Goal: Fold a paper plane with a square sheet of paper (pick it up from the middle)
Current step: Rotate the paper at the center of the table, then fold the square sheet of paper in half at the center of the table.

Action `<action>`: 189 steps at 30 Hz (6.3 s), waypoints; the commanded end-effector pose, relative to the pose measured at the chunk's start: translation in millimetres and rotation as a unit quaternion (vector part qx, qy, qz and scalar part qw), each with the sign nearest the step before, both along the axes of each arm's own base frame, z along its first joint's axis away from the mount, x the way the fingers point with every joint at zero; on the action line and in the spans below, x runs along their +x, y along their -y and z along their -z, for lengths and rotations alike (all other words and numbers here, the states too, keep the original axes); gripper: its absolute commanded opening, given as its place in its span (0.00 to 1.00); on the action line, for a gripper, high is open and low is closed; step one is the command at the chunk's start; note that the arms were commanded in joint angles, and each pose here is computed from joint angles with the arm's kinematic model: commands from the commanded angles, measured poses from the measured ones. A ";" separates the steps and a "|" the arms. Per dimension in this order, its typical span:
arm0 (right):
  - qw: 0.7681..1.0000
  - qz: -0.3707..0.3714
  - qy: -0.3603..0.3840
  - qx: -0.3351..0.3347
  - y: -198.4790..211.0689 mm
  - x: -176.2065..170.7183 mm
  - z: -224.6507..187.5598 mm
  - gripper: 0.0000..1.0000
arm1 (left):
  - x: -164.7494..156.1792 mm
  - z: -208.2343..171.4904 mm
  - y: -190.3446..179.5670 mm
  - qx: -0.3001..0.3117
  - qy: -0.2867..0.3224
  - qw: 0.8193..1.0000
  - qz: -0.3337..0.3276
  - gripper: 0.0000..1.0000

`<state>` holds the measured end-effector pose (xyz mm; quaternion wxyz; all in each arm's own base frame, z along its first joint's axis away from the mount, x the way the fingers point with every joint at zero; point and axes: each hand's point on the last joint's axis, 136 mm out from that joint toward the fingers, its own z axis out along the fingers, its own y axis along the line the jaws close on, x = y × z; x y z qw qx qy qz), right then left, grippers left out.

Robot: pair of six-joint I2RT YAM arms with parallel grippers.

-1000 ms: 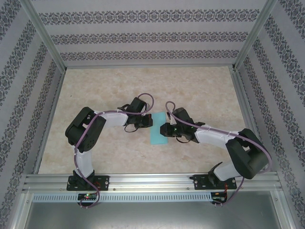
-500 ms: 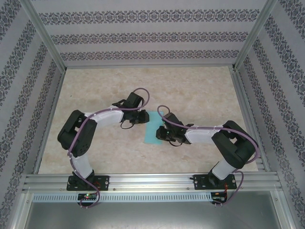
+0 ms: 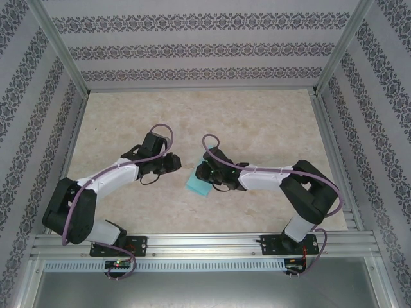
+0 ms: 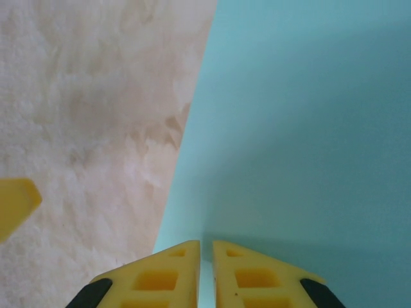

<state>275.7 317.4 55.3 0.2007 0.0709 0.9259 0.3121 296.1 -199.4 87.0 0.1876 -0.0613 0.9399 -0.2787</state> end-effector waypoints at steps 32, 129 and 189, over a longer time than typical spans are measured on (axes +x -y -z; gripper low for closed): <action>0.999 0.012 -0.028 0.037 4.6 12.4 43.1 0.10 | -58.9 27.7 96.1 0.027 -0.024 0.998 0.049 0.04; 0.996 -0.077 -0.030 0.009 31.2 35.7 35.1 0.00 | -90.1 109.8 51.9 0.115 -0.141 0.983 0.027 0.00; 0.992 -0.090 -0.089 -0.016 64.5 35.5 76.9 0.00 | -4.7 41.6 130.4 -0.044 -0.008 0.993 0.114 0.04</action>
